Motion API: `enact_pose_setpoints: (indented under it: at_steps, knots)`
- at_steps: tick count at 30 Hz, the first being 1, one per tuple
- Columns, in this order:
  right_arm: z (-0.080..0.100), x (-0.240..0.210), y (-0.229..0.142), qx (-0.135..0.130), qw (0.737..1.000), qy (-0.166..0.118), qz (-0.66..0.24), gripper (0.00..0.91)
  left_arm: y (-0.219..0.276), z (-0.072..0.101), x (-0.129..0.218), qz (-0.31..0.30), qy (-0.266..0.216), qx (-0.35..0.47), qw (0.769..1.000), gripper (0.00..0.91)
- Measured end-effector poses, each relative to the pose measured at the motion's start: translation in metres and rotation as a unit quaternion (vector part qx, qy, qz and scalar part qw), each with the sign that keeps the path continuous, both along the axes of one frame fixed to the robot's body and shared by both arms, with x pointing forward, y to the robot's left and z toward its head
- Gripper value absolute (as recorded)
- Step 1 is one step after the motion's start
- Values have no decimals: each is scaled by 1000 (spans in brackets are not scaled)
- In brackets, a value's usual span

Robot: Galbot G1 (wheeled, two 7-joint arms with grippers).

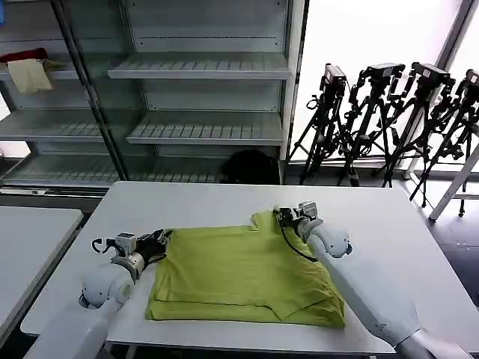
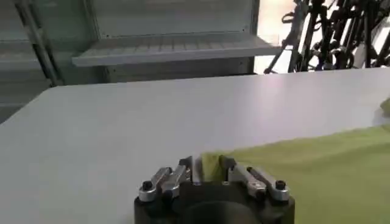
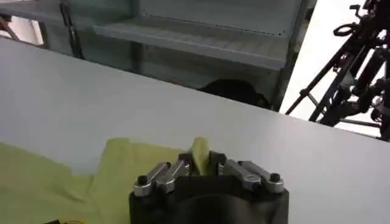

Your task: Fold and organize the clothes.

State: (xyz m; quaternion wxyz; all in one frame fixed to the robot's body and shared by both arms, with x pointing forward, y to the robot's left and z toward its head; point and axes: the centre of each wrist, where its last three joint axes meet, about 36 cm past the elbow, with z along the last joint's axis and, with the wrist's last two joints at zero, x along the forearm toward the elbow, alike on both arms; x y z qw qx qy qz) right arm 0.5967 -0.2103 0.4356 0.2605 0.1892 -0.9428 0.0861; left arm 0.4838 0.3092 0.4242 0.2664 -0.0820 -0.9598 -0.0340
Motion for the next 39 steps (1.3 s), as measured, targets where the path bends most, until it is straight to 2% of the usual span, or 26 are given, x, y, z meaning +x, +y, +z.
enact_pose_setpoints:
  at_steps: [6, 12, 23, 31, 39]
  knots:
    - [-1, -5, -3, 7, 1000, -7, 0, 0, 1, 1, -2, -7, -2, -6, 1000, 0]
    - [1, -12, -7, 27, 999, -19, -2, 0, 0, 7, -3, -11, -14, -14, 1000, 0]
    - [24, -31, -18, 66, 996, -54, -1, 0, 1, 21, -13, -16, -41, -21, 999, 0]
    - [34, -58, -29, 78, 995, -63, 10, 0, 1, 32, -28, -23, -53, -14, 998, 0]
    - [44, -90, -46, 78, 994, -69, 20, 0, 1, 43, -50, -29, -55, 13, 998, 0]
